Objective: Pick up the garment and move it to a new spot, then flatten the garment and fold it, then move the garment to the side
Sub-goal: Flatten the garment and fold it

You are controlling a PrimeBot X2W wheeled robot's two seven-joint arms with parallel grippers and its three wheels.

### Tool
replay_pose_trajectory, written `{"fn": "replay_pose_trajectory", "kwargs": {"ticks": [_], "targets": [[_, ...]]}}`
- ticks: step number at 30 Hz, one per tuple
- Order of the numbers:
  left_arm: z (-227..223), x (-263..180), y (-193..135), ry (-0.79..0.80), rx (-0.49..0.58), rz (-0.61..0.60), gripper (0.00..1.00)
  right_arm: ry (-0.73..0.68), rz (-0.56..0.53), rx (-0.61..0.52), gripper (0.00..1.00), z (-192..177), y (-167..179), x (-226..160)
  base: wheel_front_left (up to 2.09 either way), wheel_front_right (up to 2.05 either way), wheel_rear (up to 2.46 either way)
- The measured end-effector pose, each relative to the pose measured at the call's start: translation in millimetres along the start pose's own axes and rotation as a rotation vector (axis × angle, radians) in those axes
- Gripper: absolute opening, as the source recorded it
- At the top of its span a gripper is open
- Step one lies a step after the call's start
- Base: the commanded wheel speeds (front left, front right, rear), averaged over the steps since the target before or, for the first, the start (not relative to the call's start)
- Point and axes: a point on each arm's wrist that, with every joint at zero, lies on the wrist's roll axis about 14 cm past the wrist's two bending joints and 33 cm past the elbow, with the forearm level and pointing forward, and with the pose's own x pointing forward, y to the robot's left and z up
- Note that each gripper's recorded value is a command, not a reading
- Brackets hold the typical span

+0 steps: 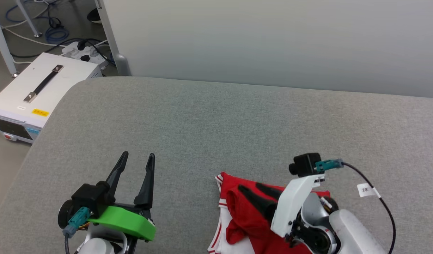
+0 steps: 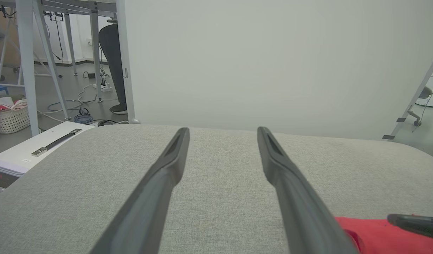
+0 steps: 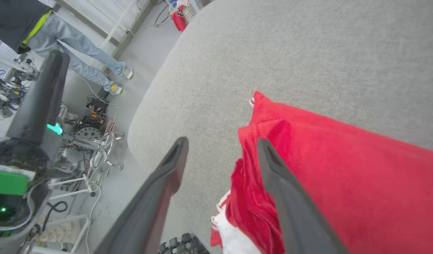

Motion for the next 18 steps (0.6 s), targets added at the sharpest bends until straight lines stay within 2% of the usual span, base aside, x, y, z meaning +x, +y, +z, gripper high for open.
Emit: {"fn": "replay_pose_trajectory", "kwargs": {"ticks": [4,11,14,18], "targets": [[1,2,-5,-0.005,-0.003,-0.014,1.0,-0.109,-0.065,-0.219,1.0,41,-7,-13,0.0,0.0,0.0],[0,6,-13,-0.003,-0.008,-0.039,1.0,-0.31,-0.276,-0.557,1.0,112,-55,-66,0.0,0.0,0.0],[-4,6,-15,0.006,-0.011,-0.046,1.0,-0.381,-0.349,-0.659,1.0,135,-70,-90,0.0,0.0,0.0],[-7,8,-19,0.015,-0.015,-0.055,1.0,-0.456,-0.438,-0.72,1.0,153,-90,-123,0.0,0.0,0.0]]}}
